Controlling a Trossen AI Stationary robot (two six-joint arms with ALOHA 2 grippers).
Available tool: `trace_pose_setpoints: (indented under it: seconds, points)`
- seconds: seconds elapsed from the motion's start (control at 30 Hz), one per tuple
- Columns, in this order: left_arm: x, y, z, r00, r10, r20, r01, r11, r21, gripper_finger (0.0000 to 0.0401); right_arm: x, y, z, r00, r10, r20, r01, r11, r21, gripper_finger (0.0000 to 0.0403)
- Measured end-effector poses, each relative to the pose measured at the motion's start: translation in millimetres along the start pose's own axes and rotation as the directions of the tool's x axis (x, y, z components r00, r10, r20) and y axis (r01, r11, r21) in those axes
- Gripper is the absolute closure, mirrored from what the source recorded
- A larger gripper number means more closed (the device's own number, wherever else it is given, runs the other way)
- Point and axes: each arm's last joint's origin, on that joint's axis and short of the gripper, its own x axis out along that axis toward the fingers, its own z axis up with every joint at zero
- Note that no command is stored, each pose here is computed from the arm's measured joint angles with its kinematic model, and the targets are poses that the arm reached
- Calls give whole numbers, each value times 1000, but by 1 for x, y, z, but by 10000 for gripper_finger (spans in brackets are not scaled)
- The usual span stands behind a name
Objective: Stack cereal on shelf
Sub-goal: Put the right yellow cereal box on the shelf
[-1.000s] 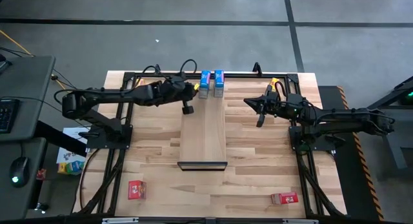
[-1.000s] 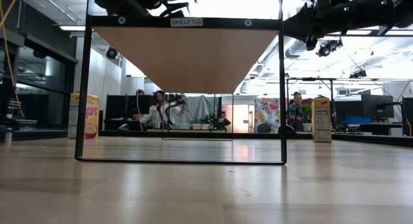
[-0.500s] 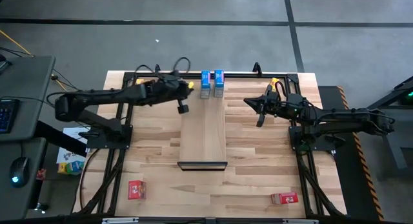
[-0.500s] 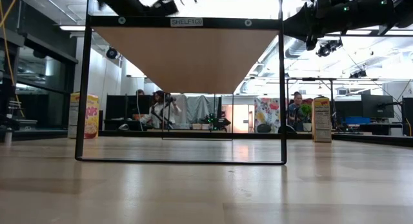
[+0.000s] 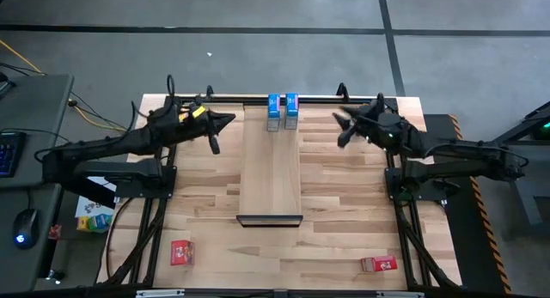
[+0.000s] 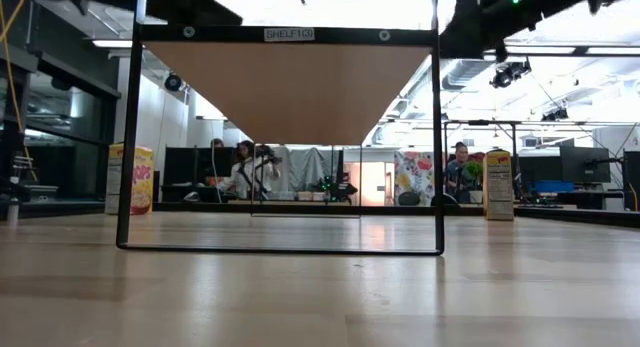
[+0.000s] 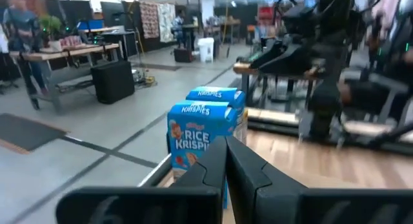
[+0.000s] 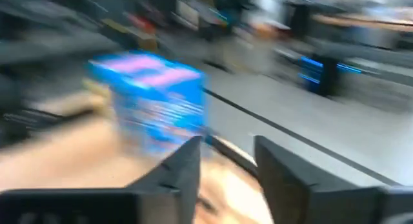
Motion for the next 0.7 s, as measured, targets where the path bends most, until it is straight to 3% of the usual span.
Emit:
trace_pose_setpoints:
  seconds: [0.07,0.13,0.27,0.33,0.5,0.7]
  points:
    - [-1,0,-7,1000,2,25,-1,999,-38,401,2,-7,3,976,-198,-95,195,980,-41,199]
    - [-2,0,-10,1000,2,24,0,998,-68,401,5,-14,0,912,-368,-181,365,930,-48,158]
    - [-1,0,-13,1000,1,12,1,994,-107,401,12,-27,-18,798,-508,-324,545,838,27,99]
    - [-1,-1,-14,1000,-1,6,1,994,-110,401,18,-32,-30,745,-575,-338,629,774,69,82]
    - [-1,-1,-14,1000,-1,0,1,994,-109,401,31,-43,-56,652,-661,-371,744,652,146,71]
    - [-1,-1,-14,1000,-1,6,2,994,-106,401,42,-46,-64,627,-680,-379,773,605,193,71]
